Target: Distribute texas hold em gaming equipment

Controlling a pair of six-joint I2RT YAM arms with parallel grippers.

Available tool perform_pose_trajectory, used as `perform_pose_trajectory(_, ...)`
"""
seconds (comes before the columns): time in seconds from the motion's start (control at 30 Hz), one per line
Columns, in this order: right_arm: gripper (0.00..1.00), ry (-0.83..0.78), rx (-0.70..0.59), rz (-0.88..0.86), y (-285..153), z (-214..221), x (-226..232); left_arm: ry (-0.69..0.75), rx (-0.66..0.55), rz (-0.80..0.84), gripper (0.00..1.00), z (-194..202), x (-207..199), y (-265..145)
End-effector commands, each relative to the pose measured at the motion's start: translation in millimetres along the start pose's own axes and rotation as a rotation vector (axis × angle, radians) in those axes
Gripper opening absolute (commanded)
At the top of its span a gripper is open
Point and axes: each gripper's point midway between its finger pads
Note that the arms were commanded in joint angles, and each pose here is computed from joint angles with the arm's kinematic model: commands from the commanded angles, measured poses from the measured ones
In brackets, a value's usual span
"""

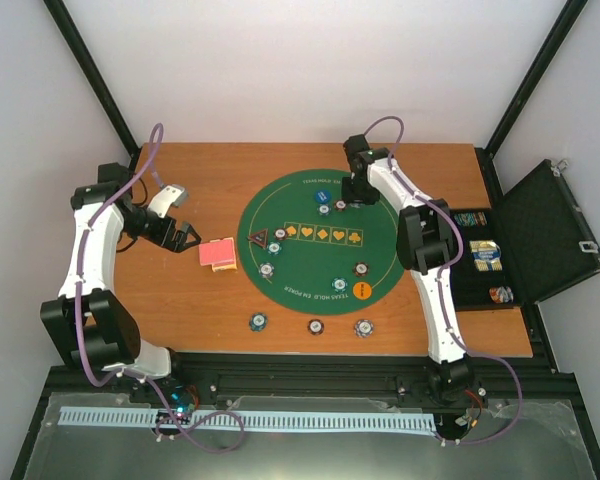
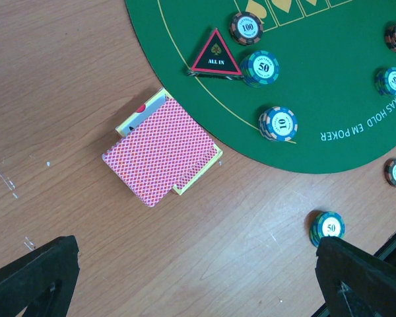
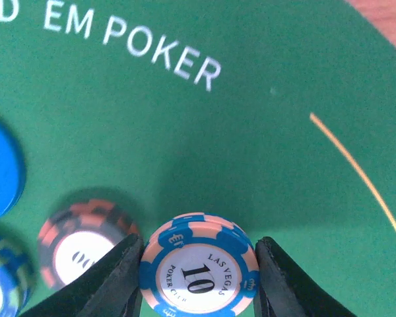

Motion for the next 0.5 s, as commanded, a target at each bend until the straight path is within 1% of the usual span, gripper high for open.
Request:
perform_pose_trajectory(0.0,0.36,0.01,-0.025,-0.012,-4.0,-23.5,-8.9,0.014,-0.02,-0.017,1.0,-7.5,4.0,-6.1)
perform_pose_trajectory(0.13,0.37,0.012,-0.024,-0.015,4.8,-29.7,-12.3,0.012,-0.023,-0.012,1.0,-8.6,4.0,-5.4)
perform_pose_trajectory(0.47,0.37,0.025,0.018,-0.038,28.8,-21.7,-9.0,0.009,-0.024,-0.013,1.0,-7.6,3.3,-5.3)
Point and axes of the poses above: each gripper's point midway between its finger pads, its own y axis out along the fingers, its own x axis along the line the jaws close on, z = x × y, and after that the axes turned 7 degrees about y, right-handed
